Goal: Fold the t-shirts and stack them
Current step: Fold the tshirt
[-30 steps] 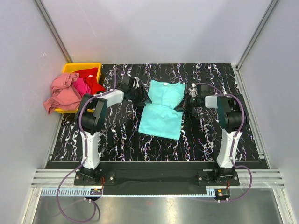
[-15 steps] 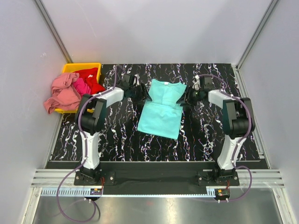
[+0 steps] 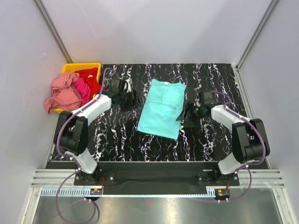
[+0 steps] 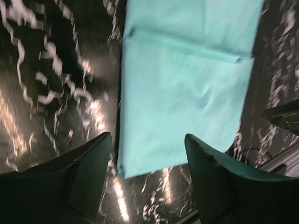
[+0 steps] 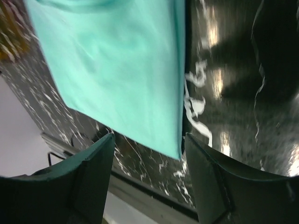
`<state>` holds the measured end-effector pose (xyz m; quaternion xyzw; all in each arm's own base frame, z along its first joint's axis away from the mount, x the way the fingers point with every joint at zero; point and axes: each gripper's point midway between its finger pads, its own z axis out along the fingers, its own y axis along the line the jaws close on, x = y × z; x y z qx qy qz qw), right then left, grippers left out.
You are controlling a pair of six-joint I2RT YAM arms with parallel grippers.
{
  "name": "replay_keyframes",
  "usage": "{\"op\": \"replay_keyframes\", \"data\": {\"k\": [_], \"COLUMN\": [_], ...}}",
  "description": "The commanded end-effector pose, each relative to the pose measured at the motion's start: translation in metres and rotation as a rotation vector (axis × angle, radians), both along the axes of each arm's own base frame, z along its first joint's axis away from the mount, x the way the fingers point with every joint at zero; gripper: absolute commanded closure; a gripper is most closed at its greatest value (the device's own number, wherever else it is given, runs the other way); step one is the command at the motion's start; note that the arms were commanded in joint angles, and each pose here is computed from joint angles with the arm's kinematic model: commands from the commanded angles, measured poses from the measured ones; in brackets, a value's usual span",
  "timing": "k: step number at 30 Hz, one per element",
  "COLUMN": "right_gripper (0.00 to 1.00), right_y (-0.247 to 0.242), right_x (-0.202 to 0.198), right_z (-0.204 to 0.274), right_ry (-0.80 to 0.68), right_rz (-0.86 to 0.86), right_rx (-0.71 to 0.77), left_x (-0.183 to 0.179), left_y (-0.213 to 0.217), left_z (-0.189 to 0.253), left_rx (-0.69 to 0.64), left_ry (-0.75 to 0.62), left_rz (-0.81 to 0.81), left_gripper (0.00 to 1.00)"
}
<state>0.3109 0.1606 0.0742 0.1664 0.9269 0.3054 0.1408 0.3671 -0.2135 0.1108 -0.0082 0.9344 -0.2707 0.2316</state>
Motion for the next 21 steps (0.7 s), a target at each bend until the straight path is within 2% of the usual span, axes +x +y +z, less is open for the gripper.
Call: {"op": "replay_keyframes", "data": {"k": [1, 7, 12, 17, 21], "right_gripper": [0.31, 0.36, 0.43, 0.47, 0.49], "right_y": [0.014, 0.005, 0.013, 0.019, 0.02], "right_x": [-0.036, -0.065, -0.07, -0.076, -0.08], "right_z": [-0.018, -0.041, -0.044, -0.048, -0.055], "right_ry": [0.099, 0.139, 0.115, 0.114, 0.131], "right_rz": [-0.018, -0.066, -0.04, -0.014, -0.022], "right_rx": [-0.034, -0.086, -0.037, -0.025, -0.04], "left_x": [-0.036, -0.067, -0.081, -0.091, -0.093], "left_y": [0.014, 0.012, 0.007, 0.009, 0.006], "left_z": [-0.03, -0.053, -0.07, -0.087, -0.09], "left_rx": [0.038, -0.007, -0.008, 0.057, 0.059], "left_ry": [0.086, 0.167, 0.211, 0.238, 0.244], "left_rz": [-0.027, -0.035, -0.063, -0.072, -0.074], "left_gripper": [0.31, 0.35, 0.38, 0.42, 0.47]}}
